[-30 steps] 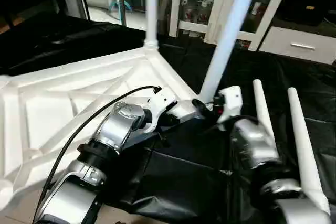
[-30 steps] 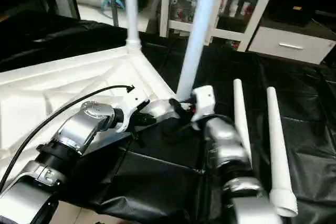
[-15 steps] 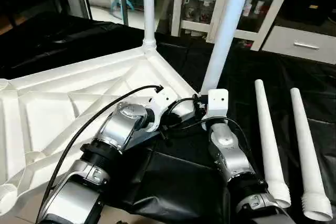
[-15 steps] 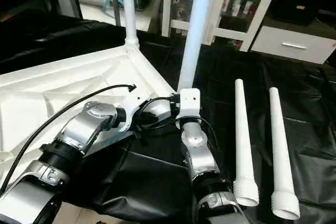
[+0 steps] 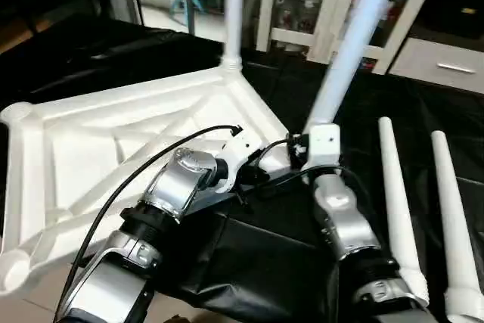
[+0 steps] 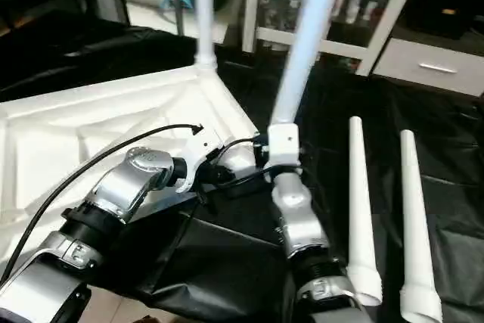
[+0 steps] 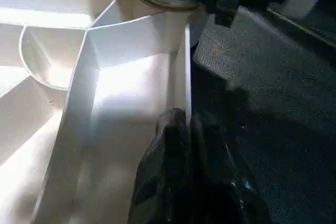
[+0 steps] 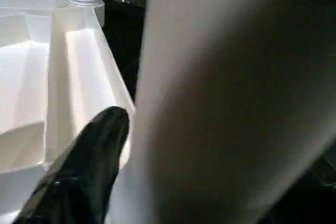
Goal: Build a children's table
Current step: Rotate leg to tighten
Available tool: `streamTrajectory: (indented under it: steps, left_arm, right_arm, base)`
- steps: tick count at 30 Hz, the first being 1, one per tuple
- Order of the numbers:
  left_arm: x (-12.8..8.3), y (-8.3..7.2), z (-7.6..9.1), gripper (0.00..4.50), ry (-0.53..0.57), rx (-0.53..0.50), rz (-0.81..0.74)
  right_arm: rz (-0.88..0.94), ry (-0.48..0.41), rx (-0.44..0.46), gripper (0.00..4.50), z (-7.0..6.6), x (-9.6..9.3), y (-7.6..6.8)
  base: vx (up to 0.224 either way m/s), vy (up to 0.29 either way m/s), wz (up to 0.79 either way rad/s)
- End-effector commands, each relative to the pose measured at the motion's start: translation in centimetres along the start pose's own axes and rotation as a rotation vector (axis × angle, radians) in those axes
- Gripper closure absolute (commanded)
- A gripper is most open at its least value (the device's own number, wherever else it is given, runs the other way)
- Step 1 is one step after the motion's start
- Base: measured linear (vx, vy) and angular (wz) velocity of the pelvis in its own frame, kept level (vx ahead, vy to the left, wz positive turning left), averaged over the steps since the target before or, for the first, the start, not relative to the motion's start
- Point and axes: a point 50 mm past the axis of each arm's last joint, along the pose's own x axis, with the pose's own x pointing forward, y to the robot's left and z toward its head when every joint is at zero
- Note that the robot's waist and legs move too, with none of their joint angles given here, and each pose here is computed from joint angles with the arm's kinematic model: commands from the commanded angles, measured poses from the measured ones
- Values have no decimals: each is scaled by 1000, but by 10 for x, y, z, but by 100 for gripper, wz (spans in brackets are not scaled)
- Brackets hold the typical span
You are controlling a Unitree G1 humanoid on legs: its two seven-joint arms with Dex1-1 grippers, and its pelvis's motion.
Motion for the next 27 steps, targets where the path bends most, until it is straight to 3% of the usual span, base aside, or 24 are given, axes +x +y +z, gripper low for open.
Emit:
streamTrajectory:
  steps: [1, 5, 8, 10, 12, 16, 18, 27]
  left_arm:
    - [6, -7, -8, 450, 32, -18, -53]
    - [6, -7, -7, 450, 31, -18, -54]
    - [6, -7, -7, 450, 31, -16, -54]
    - [5, -6, -8, 450, 34, -14, -56]
    - [5, -6, -8, 450, 35, -11, -59]
    - [6, -6, -7, 450, 35, -11, -61]
    - [6, -7, -7, 450, 35, -8, -67]
    - [6, -8, -8, 450, 41, -5, -81]
  right_arm:
    - [-40, 2, 17, 43, 2, 0, -20]
    - [13, 6, 70, 8, 8, -1, -39]
    - [141, 13, 78, 3, 12, -2, -44]
    - [332, 35, 69, 3, 15, -4, -49]
    - [507, 83, 65, 3, 14, -10, -55]
    - [588, 109, 52, 3, 12, -13, -59]
    - [742, 155, 26, 3, 6, -21, -70]
    - [829, 180, 23, 3, 3, -17, -92]
  base:
    - [0, 0, 0]
    - [0, 0, 0]
    - [0, 0, 0]
    - [0, 0, 0]
    - [0, 0, 0]
    - [0, 0, 0]
    - [0, 0, 0]
    - [0, 0, 0]
